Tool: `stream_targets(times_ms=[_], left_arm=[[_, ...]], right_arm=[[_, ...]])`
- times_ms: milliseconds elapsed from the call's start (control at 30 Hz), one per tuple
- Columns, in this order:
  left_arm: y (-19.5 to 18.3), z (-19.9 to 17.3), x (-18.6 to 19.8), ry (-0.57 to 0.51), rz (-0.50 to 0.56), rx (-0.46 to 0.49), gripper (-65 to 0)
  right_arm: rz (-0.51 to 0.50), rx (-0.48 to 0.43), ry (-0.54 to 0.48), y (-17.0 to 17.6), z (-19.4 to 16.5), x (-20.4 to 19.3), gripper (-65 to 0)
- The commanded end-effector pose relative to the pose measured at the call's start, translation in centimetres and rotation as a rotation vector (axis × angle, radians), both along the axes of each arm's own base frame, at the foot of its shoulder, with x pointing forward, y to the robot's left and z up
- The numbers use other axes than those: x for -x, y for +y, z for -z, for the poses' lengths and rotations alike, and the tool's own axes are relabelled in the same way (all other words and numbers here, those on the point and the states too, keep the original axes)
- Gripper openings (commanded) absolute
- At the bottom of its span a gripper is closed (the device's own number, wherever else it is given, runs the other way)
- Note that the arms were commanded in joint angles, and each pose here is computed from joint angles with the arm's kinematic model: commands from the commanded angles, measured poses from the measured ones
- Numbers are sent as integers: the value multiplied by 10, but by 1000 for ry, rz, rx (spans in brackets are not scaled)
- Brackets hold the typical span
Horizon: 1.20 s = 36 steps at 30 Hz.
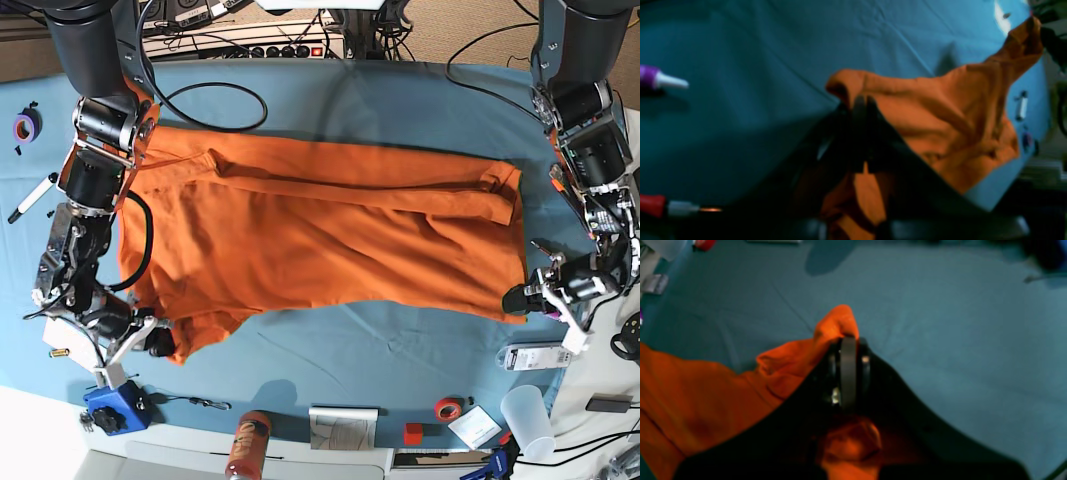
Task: Layout the t-shirt on the table in an organized manner, then fold the t-shirt properly
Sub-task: 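Fold the grasped edge over onto the folded half with both grippers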
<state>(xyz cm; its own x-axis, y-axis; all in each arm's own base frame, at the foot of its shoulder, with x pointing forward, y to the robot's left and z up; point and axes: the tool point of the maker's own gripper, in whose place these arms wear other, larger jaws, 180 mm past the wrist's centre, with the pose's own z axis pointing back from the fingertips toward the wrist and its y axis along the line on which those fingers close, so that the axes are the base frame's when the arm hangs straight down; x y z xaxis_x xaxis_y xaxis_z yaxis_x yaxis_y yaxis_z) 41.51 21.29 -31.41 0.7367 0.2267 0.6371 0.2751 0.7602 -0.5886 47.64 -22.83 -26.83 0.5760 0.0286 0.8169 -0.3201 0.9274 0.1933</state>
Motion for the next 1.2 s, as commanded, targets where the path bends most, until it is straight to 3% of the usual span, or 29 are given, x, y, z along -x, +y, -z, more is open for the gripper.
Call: stream_targets(times_ms=[0,233,500,900,1167], left_arm=[[5,-20,-8,-59,-8,11,-650],[1,-3,8,-26,-6,57,-650],[-17,-21,17,-56,65,203,-650],[-10,-23,17,-59,59,188,-650],[11,-27,19,-61,40,146,-650]], right_arm=[[1,13,-86,-5,-31,-7,-650],[-18,160,-148,0,-38,36,-650],[-19,186,-222,5,-31,92,-650],[119,204,-83,-43,14,150,-650],[238,227,-7,-71,26,164,-650]])
